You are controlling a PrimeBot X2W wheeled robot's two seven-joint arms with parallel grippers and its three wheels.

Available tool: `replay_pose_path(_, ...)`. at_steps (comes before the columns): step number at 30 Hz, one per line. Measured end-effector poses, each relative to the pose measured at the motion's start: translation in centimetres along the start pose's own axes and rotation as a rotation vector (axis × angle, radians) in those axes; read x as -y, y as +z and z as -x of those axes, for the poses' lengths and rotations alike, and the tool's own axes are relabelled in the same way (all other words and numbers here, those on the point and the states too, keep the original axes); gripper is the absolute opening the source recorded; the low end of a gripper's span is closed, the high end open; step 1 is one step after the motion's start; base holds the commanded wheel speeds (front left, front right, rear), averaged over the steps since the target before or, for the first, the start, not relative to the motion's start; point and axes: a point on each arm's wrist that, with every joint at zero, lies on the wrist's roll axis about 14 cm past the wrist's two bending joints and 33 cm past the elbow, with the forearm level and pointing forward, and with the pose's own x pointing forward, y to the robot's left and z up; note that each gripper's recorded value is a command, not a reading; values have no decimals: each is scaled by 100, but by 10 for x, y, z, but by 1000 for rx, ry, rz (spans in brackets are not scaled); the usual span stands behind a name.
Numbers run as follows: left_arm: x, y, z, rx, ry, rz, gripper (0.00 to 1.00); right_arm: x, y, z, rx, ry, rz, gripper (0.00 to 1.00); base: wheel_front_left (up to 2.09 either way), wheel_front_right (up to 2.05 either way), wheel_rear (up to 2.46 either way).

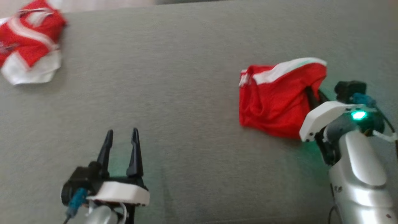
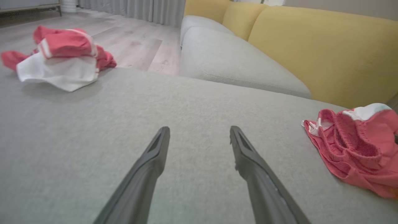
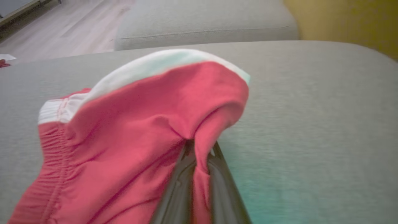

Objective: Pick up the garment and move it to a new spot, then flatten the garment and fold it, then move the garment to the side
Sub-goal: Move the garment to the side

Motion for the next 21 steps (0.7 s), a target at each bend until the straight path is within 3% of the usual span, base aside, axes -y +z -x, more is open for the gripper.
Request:
replay_pose_path(11, 89, -11, -60, -51, -301, -34, 100, 129, -21, 60, 26, -354, -85, 0, 0, 0, 0)
replay_pose_path(16, 100, -29, -68, -107, -336, -22, 100, 143, -21, 63, 38, -393, -65, 0, 0, 0, 0)
replay_pose_path(21, 83, -27, -71, -98, -297, -49, 100, 138, 27, 30, 96, -344, 44, 0, 0, 0, 0)
